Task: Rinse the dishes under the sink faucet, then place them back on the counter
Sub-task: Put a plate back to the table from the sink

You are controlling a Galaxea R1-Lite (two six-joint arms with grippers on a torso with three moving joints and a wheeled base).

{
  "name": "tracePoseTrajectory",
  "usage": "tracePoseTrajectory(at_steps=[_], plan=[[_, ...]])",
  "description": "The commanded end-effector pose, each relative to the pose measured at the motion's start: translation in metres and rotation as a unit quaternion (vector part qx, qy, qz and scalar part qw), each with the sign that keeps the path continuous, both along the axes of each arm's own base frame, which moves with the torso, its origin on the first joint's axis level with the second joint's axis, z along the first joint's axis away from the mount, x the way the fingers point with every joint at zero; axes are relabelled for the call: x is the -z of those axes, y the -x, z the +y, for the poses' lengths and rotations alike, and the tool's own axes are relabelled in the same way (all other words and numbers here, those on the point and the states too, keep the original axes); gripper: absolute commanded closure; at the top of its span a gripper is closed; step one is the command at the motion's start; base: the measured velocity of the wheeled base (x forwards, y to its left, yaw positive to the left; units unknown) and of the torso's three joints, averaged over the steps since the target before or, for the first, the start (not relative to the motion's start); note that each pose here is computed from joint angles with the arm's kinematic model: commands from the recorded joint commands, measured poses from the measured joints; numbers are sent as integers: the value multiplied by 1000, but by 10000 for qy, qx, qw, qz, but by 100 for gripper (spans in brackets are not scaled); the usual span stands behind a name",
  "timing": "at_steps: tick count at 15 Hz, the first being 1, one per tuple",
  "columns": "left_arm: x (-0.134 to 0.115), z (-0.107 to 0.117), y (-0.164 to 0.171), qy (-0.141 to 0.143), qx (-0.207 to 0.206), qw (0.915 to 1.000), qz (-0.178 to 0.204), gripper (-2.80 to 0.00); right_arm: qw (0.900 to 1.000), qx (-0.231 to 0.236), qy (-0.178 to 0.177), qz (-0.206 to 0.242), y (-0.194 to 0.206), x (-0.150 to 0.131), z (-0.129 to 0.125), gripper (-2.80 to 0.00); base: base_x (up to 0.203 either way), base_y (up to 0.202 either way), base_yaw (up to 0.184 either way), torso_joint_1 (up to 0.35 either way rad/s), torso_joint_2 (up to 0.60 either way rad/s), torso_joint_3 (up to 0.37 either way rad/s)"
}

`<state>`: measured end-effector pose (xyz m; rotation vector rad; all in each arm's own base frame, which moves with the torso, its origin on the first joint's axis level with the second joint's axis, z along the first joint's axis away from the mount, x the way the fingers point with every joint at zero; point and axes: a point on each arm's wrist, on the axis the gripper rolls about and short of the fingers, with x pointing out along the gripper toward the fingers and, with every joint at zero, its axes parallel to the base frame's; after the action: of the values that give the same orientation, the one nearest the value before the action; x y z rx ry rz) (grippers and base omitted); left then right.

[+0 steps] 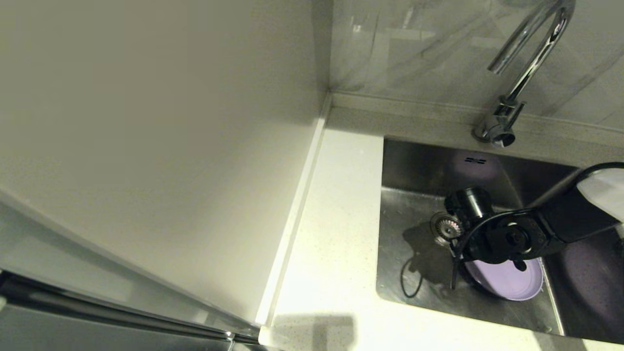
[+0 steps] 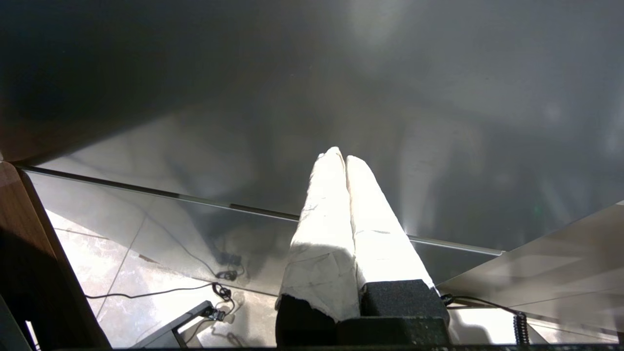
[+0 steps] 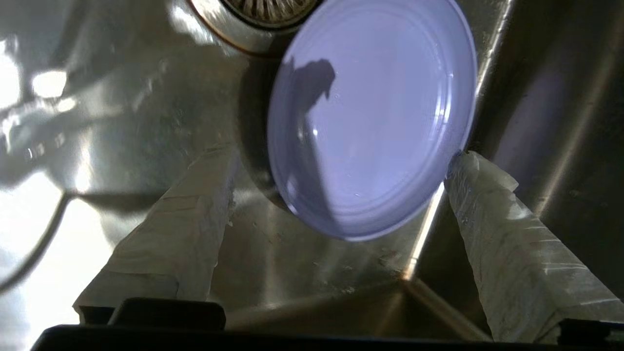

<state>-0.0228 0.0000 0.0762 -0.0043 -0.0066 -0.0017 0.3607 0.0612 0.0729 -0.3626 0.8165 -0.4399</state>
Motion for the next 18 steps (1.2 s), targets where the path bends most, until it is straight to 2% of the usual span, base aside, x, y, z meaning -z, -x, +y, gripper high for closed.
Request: tracePoseTrajectory(at_steps=[1,8,11,18], plan=[[1,0,0,2,-1,10000,10,0,9999,110,79,92,-10,18,5,-280,0,0,0,0,0,0],[1,0,0,2,-1,10000,12,0,9997,219,-65,-55,-42,47,22,-280,0,0,0,0,0,0],[1,0,0,2,-1,10000,17,0,9992,350,85,-158,-54,54,24,-280,0,0,0,0,0,0],[1,0,0,2,-1,10000,11,0,9969,685,256,-283,-61,51,7,-280,0,0,0,0,0,0]])
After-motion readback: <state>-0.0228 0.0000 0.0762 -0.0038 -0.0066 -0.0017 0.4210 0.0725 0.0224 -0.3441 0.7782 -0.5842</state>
